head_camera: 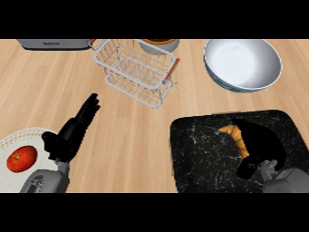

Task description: Pick the croissant from the tray and place it in the tiered basket

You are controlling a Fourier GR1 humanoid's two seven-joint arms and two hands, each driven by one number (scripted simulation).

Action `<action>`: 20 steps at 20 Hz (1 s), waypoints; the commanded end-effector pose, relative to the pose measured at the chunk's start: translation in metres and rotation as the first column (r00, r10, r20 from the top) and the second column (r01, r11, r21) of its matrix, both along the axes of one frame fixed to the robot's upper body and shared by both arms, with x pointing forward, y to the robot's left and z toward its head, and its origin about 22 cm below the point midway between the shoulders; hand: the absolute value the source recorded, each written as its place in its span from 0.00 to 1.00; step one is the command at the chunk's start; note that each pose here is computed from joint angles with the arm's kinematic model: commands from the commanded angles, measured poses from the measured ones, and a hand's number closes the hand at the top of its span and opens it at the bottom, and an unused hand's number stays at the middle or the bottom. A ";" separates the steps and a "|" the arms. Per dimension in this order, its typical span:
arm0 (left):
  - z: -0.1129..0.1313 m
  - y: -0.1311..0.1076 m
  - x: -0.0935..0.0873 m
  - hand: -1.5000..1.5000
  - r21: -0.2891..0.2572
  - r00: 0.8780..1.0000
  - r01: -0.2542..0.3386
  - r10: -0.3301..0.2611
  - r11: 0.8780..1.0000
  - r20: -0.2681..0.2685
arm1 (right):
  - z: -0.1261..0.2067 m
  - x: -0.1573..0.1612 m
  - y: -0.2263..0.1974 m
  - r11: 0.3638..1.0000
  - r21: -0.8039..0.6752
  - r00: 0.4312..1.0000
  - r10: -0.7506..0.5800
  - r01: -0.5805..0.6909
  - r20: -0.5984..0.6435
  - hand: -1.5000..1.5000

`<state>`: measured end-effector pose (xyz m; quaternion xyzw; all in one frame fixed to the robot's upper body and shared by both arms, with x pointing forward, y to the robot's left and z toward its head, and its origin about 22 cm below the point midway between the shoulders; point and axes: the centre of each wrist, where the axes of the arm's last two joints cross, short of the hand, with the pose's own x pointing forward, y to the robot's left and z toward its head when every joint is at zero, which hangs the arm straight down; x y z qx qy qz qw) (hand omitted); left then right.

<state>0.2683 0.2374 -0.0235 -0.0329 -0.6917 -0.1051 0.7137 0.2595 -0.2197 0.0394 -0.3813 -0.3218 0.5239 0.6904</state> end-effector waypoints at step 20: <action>-0.003 0.007 -0.008 0.50 0.004 1.000 -0.022 0.022 1.000 -0.012 | -0.008 -0.055 0.022 0.925 0.046 0.896 -0.377 0.378 0.233 1.00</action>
